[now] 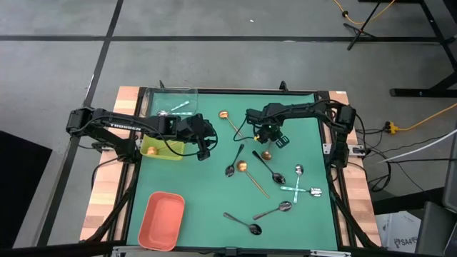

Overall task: Sort silverware by color (type)
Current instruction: Put the gold spoon into the yellow bin

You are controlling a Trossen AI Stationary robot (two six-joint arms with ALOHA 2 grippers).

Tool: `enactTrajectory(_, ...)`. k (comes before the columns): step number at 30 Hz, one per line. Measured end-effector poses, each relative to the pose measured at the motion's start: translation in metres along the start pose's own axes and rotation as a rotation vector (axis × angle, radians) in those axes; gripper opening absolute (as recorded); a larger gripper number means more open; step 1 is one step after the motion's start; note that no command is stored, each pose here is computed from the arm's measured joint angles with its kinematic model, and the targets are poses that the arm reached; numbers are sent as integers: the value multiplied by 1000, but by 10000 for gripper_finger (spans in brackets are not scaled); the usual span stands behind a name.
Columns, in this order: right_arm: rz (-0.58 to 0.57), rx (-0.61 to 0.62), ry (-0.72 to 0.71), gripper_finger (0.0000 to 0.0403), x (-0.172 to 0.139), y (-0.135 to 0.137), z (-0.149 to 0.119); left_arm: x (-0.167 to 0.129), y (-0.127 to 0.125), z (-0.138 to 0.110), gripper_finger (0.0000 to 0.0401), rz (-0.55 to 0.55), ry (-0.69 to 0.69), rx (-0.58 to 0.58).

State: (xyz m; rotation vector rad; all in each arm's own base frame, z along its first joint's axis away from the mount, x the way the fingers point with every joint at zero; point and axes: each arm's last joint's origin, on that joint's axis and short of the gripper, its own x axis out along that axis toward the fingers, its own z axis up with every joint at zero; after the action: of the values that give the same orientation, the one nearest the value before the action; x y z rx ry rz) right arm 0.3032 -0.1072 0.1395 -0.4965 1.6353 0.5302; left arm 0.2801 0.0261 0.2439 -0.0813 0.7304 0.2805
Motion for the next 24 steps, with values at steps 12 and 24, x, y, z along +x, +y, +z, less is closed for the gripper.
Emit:
enactTrajectory(12, 27, -4, -3, 85, 0, 2, 0, 0, 0, 0, 116, 0, 0, 0)
enactTrajectory(24, -48, -2, 3, 83, 0, -3, 1, 0, 0, 0, 116, 0, 0, 0)
